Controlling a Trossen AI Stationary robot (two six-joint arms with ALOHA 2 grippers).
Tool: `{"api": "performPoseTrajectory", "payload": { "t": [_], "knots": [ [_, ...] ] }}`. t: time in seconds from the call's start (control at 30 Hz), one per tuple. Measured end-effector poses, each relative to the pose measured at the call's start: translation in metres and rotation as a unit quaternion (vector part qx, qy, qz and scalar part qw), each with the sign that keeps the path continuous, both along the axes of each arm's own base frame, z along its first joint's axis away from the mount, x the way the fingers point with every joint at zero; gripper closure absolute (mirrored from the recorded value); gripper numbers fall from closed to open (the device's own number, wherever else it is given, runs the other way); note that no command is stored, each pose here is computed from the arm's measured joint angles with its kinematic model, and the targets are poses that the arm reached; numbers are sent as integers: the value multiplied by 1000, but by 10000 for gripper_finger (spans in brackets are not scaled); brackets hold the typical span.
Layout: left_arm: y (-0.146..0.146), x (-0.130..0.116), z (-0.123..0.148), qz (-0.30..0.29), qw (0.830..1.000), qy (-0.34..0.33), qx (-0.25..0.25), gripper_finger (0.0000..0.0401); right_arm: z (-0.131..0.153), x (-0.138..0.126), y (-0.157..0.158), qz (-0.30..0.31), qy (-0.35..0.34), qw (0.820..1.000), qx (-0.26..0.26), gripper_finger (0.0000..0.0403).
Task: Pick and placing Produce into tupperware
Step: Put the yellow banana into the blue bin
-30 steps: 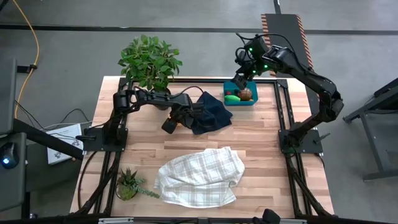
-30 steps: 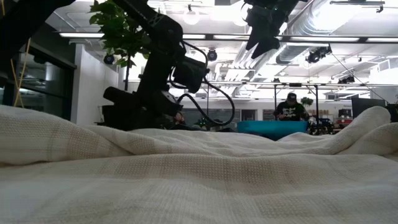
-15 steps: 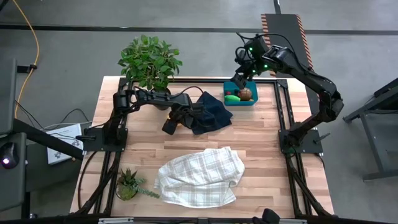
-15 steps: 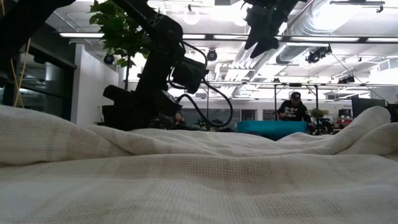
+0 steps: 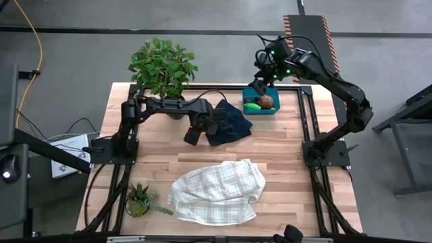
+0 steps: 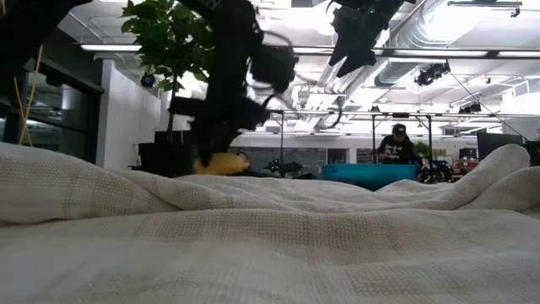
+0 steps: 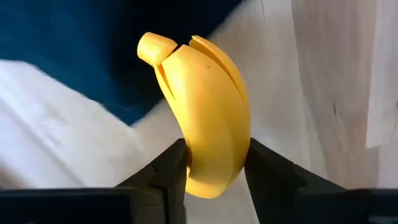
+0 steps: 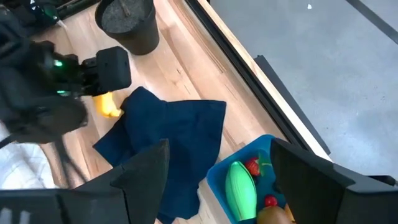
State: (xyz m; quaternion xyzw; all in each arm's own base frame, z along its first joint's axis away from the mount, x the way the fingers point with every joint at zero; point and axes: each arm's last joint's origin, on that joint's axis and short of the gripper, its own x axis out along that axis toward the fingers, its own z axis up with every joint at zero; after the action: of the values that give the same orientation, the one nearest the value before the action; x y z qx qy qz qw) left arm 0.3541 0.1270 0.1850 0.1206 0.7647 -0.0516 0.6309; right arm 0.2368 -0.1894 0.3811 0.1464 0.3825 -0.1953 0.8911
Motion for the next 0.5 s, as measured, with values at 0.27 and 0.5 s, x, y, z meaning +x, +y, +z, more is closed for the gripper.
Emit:
{"api": "performPoseTrajectory", "payload": {
  "t": [0.27,0.5],
  "knots": [
    [-15,23,29,25,997,-65,26,268,0,0,0,5,8,1000,-13,133],
    [-31,31,44,77,993,-92,21,268,4,-10,-7,-13,9,999,-34,133]
  ]
}}
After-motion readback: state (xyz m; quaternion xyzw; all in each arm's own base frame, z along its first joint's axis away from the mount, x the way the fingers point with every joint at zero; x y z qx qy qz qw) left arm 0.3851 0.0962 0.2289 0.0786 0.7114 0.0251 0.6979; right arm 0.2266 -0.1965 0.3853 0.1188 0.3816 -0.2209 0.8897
